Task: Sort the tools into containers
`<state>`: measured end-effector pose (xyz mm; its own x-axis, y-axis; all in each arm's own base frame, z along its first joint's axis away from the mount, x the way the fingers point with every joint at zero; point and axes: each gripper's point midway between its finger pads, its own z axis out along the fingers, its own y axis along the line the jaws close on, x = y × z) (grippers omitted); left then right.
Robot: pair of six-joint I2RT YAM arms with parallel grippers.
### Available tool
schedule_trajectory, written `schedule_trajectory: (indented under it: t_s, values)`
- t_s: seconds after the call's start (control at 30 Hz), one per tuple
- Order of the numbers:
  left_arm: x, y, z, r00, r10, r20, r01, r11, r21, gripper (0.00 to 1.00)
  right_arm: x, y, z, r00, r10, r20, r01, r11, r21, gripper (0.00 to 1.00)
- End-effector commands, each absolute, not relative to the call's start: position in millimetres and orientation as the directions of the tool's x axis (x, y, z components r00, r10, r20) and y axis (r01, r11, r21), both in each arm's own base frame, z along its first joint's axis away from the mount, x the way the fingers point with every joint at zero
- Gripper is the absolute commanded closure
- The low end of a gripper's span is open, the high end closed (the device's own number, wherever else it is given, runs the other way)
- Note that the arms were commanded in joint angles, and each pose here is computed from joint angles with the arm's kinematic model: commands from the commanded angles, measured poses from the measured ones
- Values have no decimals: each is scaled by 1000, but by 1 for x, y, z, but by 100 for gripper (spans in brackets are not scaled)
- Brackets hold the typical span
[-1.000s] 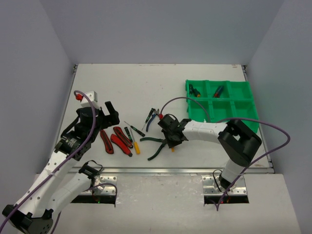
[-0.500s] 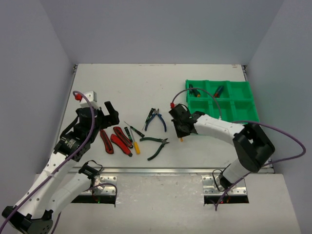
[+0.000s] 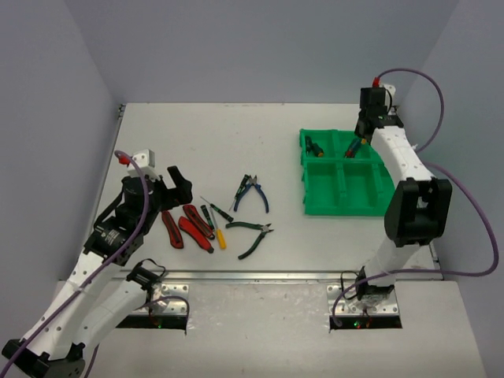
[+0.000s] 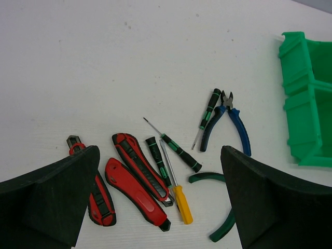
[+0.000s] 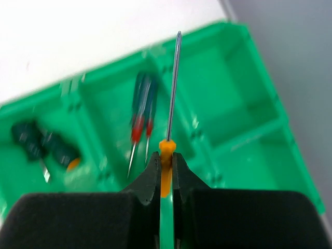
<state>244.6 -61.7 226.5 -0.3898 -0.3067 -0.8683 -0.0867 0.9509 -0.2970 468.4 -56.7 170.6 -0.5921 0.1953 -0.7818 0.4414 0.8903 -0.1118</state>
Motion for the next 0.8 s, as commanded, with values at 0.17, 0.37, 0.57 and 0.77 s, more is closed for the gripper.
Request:
schedule_trajectory:
  t_s: [0.17, 0.37, 0.57, 0.77]
  values:
    - [242, -73, 249, -325, -323, -889, 2, 940, -342, 0, 512, -150, 170, -651, 79, -755, 524, 766, -373, 97]
    - [240, -76, 252, -321, -323, -891, 20, 938, -347, 0, 515, -151, 132, -698, 123, -706, 500, 789, -356, 88]
    - [240, -76, 250, -327, -319, -890, 15, 940, -342, 0, 510, -147, 120, -716, 145, -683, 490, 801, -344, 76]
    - [242, -76, 246, -338, -313, -888, 4, 943, -334, 0, 508, -142, 128, -729, 162, -666, 480, 814, -327, 44]
